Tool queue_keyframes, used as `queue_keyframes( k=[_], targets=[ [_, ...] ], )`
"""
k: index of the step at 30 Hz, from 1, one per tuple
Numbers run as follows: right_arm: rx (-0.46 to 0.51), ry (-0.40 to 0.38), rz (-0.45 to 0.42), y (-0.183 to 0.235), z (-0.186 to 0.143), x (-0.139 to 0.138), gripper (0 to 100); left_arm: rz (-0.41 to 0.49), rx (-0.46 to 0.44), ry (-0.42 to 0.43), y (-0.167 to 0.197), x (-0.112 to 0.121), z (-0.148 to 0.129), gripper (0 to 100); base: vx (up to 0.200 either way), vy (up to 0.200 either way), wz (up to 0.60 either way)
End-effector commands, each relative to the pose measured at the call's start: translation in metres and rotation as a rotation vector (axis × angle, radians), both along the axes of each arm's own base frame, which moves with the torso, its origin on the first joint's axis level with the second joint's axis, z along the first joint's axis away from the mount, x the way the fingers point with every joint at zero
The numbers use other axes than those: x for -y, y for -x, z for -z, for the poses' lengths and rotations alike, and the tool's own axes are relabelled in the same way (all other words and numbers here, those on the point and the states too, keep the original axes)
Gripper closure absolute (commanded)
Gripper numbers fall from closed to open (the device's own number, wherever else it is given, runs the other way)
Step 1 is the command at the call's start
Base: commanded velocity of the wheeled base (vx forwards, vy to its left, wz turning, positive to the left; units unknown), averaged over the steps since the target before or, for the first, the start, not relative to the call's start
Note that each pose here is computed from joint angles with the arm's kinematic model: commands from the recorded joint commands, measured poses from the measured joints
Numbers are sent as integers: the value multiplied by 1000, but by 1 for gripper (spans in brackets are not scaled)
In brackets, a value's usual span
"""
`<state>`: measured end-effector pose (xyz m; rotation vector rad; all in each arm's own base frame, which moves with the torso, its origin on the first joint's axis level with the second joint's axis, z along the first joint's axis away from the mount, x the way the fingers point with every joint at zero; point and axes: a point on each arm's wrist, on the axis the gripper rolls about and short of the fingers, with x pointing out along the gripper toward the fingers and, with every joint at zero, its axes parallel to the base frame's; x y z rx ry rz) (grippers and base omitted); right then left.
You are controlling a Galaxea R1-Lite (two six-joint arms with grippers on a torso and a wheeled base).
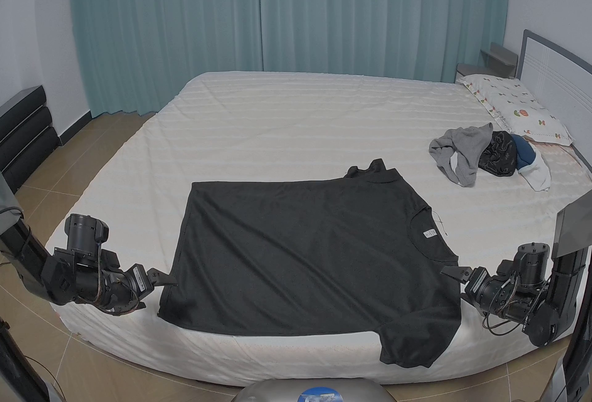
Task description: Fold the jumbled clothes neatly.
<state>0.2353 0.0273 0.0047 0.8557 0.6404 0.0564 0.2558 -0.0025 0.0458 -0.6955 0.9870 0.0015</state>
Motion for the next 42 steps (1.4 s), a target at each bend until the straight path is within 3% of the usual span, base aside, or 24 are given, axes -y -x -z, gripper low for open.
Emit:
queue_keyframes(
  k=[1,7,25,26,39,42],
  targets=[
    [14,-1,-11,1,-2,-2,0,30,-91,0,-6,-8,29,0,0,0,0],
    [8,-1,-12,1,-2,-2,0,81,-101,-44,-14,-6,39,0,0,0,0],
    [17,0,-11,1,-3,-2,0,107,-102,-105,-25,12,44,0,0,0,0],
    [20,0,-11,1,-4,-2,0,107,-100,-105,-26,12,43,100,0,0,0],
    [29,4,-4,0,-6,-1,0,73,-146,-147,-15,8,43,100,0,0,0],
    [21,11,-12,2,-4,-1,0,59,-120,-151,-14,5,33,100,0,0,0]
  ],
)
